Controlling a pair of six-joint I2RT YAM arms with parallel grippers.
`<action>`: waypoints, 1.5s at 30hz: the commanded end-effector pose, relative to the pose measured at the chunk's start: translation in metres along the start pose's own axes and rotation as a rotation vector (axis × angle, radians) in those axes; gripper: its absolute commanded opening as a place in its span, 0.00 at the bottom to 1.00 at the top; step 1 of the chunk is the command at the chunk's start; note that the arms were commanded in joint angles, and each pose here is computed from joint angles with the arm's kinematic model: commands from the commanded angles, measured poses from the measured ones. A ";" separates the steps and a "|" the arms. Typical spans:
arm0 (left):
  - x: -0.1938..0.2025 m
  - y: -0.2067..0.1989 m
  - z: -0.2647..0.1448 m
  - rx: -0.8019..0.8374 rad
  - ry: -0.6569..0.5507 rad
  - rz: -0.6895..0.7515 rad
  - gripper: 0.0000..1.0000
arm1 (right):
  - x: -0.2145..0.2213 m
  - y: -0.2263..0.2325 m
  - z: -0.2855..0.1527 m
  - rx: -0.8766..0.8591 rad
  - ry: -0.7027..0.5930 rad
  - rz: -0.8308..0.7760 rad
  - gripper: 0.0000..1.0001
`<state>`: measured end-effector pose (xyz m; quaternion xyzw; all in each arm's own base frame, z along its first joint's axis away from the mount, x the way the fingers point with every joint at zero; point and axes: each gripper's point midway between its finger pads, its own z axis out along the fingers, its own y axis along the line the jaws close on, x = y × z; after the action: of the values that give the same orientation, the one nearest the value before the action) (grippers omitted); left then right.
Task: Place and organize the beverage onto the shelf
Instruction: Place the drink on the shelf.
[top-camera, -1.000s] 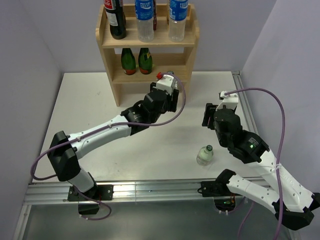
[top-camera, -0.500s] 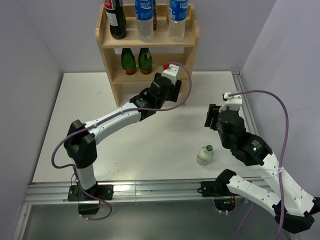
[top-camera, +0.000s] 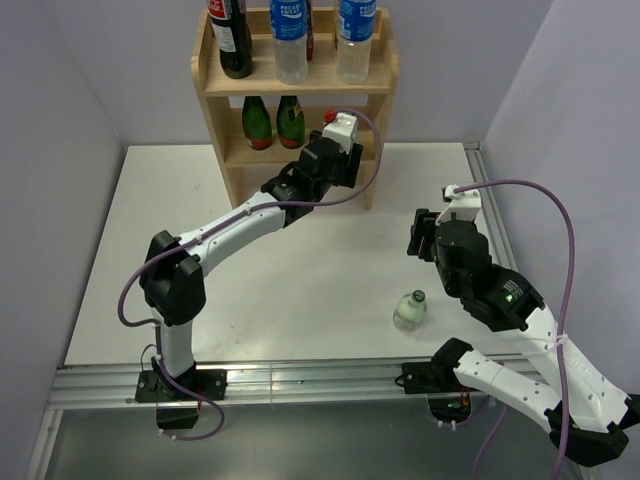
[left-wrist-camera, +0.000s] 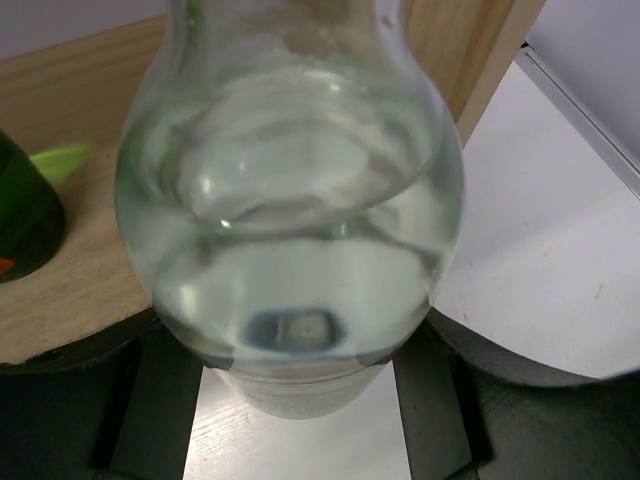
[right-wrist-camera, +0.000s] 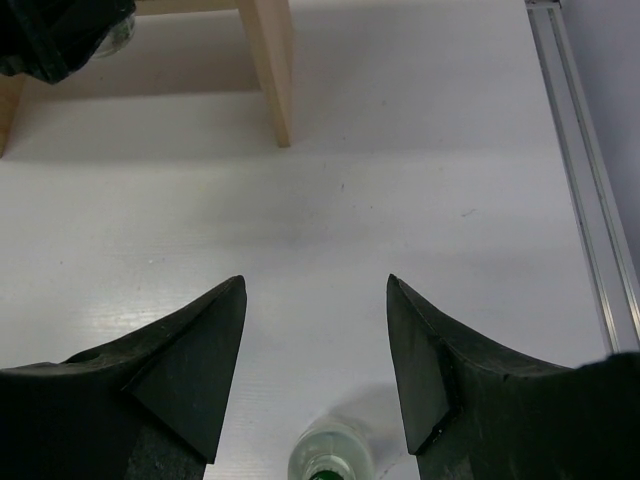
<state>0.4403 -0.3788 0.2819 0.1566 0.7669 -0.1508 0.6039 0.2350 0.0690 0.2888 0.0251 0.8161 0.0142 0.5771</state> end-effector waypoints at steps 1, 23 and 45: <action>-0.101 -0.006 -0.008 0.049 -0.281 -0.087 0.00 | -0.005 0.001 0.002 -0.002 -0.019 0.004 0.65; -0.117 0.002 -0.017 0.099 -0.390 -0.109 0.00 | -0.004 0.005 0.004 -0.015 -0.015 -0.007 0.65; -0.147 0.006 -0.033 0.096 -0.460 -0.103 0.00 | -0.003 0.008 0.007 -0.017 -0.006 -0.014 0.65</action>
<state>0.4538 -0.3824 0.2953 0.1616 0.7274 -0.1982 0.6368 0.2379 0.0755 0.2799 0.0061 0.8238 0.0125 0.5666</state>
